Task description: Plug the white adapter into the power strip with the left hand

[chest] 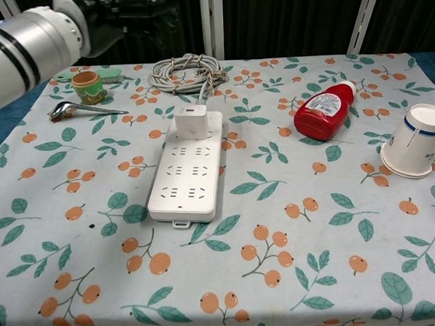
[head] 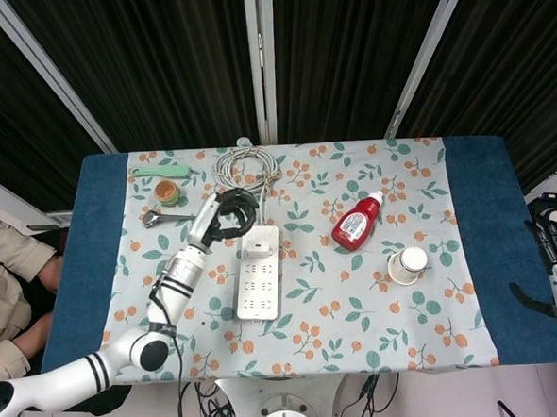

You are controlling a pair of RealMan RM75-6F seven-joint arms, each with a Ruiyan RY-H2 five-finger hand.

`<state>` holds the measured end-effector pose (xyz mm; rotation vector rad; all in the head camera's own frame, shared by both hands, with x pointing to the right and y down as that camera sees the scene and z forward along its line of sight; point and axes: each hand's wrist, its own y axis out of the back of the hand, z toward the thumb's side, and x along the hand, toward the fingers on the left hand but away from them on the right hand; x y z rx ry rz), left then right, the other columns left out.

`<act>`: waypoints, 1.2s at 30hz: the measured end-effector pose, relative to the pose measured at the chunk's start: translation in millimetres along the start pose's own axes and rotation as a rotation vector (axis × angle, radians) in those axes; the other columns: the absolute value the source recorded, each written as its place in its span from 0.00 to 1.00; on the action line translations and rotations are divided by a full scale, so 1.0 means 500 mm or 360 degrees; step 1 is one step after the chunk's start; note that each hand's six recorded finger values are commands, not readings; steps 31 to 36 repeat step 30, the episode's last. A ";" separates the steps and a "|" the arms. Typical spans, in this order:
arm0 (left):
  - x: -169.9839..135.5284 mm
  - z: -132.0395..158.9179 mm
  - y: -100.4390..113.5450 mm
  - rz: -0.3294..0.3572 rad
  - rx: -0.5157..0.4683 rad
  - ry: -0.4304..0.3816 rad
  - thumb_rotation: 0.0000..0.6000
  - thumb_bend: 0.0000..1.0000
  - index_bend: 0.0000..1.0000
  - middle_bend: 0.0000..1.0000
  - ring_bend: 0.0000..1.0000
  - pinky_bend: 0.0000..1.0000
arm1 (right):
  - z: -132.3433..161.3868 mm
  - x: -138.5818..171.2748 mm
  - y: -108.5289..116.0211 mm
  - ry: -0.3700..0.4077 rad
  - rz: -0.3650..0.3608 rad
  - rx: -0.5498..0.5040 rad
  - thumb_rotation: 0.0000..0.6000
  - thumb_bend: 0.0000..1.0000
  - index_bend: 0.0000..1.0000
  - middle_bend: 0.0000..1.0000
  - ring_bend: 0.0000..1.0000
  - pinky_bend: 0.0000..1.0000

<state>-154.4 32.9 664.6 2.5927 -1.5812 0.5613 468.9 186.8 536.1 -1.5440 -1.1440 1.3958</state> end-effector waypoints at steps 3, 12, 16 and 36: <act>-0.028 -0.008 0.060 0.0111 0.0387 -0.0044 1.00 0.26 0.33 0.39 0.27 0.23 | 0.000 -0.007 -0.006 0.0016 0.0022 -0.0006 1.00 0.16 0.00 0.00 0.00 0.00; -0.190 -0.053 0.245 0.0373 0.1634 0.0127 1.00 0.03 0.22 0.18 0.05 0.00 | -0.003 -0.023 -0.017 0.0056 0.0028 -0.0028 1.00 0.16 0.00 0.00 0.00 0.00; -0.323 -0.073 0.319 0.0455 0.1979 0.0319 1.00 0.03 0.21 0.17 0.03 0.00 | -0.006 -0.029 -0.023 0.0069 0.0026 -0.0034 1.00 0.16 0.00 0.00 0.00 0.00; -0.551 -0.059 0.338 0.0520 0.1947 0.0512 1.00 0.03 0.21 0.16 0.03 0.00 | 0.018 -0.021 -0.052 0.0124 0.0080 -0.0023 1.00 0.17 0.00 0.00 0.00 0.00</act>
